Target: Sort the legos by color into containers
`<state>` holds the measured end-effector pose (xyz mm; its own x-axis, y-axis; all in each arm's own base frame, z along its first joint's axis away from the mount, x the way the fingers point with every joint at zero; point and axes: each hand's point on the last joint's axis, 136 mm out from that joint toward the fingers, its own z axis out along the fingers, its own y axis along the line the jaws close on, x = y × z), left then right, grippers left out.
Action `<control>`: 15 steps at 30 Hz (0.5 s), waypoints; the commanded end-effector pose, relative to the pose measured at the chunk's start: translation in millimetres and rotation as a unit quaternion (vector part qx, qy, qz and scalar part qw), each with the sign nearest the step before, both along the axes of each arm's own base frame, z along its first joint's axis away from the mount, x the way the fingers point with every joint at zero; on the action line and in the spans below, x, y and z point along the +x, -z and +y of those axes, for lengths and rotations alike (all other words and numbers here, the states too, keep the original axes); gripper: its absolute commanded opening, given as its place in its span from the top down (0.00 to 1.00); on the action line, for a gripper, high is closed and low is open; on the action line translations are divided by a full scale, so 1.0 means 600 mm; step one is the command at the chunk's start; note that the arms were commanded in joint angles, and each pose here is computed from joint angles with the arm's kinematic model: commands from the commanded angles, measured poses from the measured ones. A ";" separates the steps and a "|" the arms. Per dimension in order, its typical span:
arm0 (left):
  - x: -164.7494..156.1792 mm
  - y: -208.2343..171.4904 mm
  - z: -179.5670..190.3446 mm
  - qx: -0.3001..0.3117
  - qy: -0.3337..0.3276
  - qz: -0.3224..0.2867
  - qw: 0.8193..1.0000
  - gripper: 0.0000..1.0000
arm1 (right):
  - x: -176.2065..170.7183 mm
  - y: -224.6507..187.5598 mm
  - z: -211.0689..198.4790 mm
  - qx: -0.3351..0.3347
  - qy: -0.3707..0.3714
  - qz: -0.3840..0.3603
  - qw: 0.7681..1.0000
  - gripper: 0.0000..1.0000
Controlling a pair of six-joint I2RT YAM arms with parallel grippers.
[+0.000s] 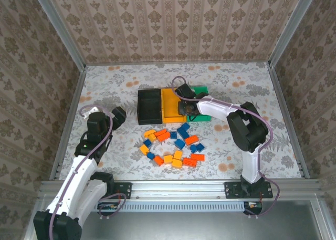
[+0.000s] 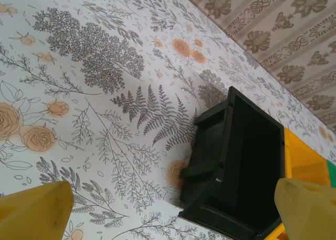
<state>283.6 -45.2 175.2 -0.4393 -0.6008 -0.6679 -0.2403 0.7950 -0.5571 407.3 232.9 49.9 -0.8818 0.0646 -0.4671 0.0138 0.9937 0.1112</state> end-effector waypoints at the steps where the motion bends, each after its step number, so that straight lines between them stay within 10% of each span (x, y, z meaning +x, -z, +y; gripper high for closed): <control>1: -0.003 0.003 -0.007 0.008 0.016 0.003 1.000 0.00 | -0.013 -0.011 0.002 0.003 0.005 0.004 1.000 0.49; 15: -0.015 -0.023 -0.061 0.034 0.095 0.005 0.995 0.00 | -0.142 -0.102 -0.061 0.026 -0.033 -0.033 0.999 0.35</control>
